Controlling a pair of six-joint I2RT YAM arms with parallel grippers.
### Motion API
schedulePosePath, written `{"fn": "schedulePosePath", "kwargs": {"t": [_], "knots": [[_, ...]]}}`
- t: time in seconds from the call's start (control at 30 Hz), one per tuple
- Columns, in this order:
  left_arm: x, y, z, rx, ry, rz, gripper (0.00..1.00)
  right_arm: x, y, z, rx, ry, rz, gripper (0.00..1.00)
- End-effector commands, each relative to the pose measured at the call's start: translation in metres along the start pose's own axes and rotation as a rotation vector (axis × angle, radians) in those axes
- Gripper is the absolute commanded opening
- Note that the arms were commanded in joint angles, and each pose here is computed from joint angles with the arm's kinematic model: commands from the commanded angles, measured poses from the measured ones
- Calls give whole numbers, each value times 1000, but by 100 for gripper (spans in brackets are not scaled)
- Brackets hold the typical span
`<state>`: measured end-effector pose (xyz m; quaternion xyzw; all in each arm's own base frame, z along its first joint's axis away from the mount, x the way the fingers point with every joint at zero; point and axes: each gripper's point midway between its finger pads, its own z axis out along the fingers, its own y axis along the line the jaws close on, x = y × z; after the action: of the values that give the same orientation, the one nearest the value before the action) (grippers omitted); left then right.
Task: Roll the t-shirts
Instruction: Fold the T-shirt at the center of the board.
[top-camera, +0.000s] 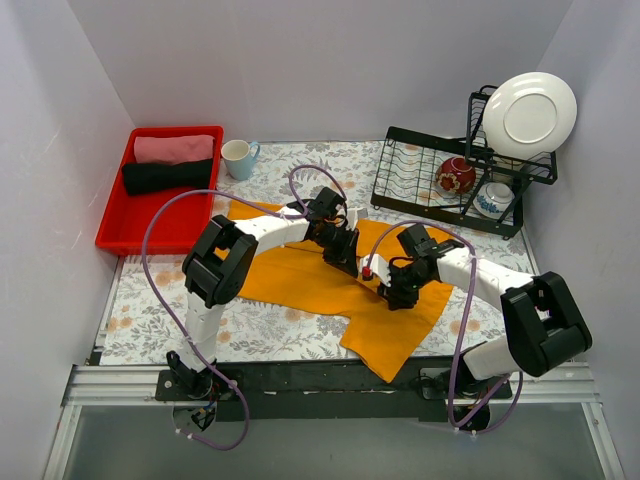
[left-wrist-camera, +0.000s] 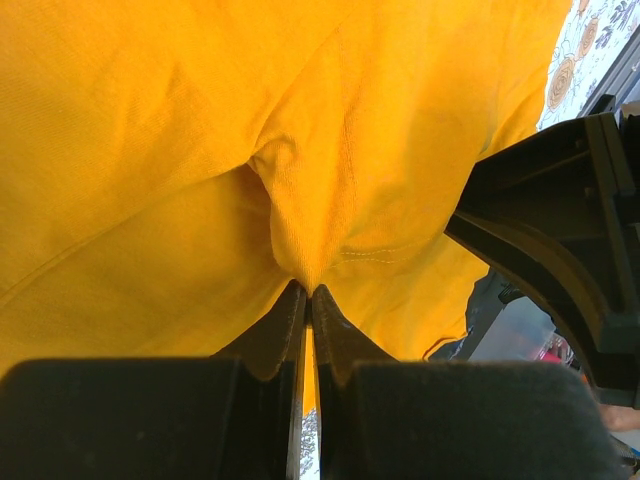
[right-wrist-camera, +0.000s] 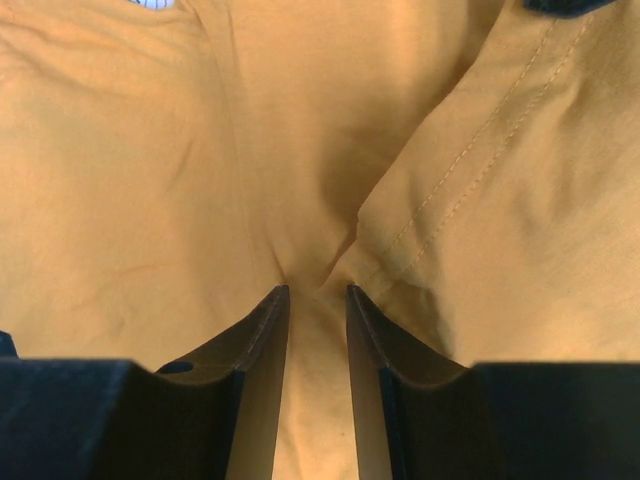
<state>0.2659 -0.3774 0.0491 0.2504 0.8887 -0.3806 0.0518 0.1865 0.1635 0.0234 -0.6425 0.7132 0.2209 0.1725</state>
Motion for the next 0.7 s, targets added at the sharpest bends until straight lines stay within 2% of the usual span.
{"fn": "schedulePosePath", "kwargs": {"t": [0.0,0.13,0.33,0.67], "knots": [[-10,-13,-12,11,-35,41,0,-3,-4,4,5,-7,3,36],[-8,-12,-11,11,-30,36,0,-2,-5,5,1,-5,9,26],[-7,-12,-11,9,-30,38,0,-3,-1,0,-10,6,10,15],[-5,-12,-14,8,-25,49,0,-7,13,-20,-22,6,0,10]]}}
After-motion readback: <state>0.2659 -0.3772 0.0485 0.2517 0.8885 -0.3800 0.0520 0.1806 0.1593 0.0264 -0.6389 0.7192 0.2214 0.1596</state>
